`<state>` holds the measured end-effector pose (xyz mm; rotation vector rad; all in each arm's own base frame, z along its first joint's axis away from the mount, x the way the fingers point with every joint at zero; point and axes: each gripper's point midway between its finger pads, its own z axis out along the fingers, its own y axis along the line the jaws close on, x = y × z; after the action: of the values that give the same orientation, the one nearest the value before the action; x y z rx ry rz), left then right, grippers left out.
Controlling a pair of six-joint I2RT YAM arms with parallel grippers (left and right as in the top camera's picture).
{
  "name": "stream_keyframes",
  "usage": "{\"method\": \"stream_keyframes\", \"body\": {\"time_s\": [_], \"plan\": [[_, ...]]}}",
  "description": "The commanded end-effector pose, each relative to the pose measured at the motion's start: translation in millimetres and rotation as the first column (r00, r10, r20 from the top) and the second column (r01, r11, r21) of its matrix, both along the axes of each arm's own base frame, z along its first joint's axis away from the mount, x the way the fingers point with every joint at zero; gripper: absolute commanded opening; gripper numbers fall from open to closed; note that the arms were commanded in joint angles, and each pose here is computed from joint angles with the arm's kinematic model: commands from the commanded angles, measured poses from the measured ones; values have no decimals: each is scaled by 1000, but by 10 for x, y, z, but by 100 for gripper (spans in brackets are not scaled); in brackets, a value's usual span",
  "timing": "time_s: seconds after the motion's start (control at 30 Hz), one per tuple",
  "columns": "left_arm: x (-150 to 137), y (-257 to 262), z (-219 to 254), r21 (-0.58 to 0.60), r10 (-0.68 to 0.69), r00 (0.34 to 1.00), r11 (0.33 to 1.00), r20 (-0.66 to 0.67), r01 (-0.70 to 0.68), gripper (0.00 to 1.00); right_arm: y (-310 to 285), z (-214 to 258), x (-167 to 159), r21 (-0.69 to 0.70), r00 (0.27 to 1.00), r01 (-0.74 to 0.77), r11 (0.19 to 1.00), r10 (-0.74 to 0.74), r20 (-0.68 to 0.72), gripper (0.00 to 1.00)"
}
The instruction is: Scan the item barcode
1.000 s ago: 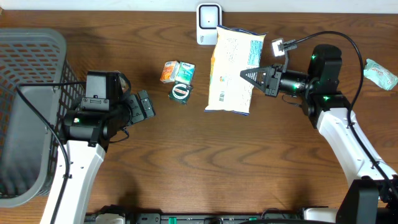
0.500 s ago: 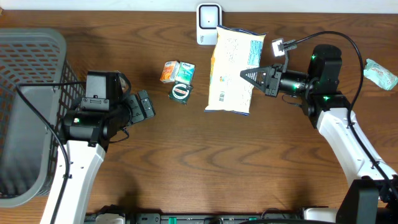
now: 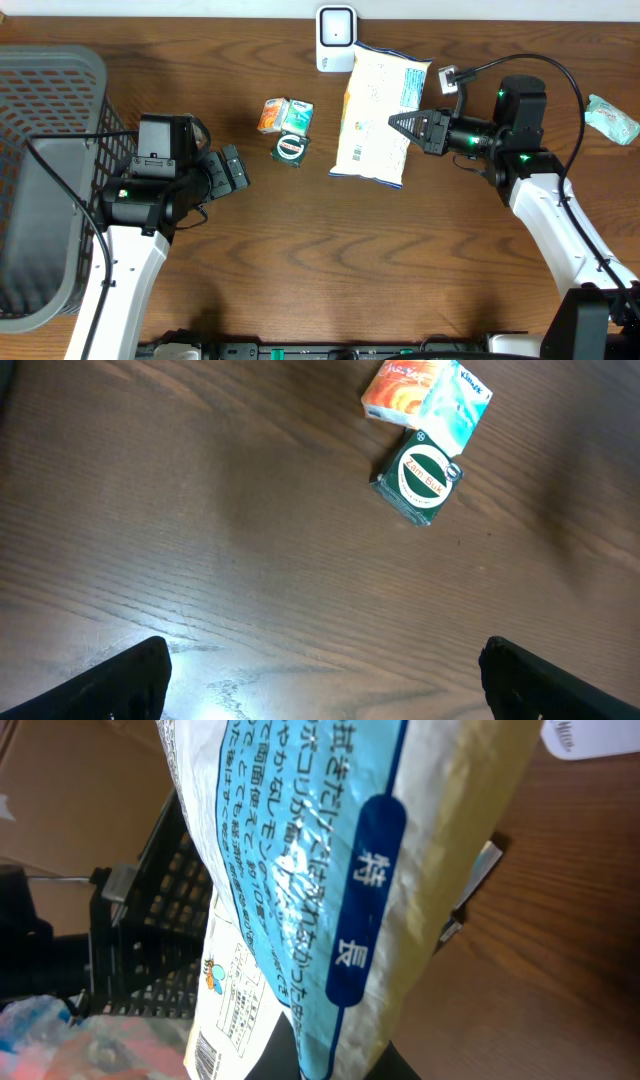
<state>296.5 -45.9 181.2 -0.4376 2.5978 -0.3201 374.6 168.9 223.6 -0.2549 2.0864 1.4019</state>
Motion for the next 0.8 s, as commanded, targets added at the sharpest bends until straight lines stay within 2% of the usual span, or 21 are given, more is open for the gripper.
{"method": "stream_keyframes", "body": {"time_s": [0.0,0.77], "plan": [[17,39,23,12,10,1000,1000,6,-10,97,4,105,-10,-10,999,-1,1000,1,45,1],[17,40,23,12,11,1000,1000,6,-11,98,-28,7,-4,-39,1000,25,999,-25,12,1]]}}
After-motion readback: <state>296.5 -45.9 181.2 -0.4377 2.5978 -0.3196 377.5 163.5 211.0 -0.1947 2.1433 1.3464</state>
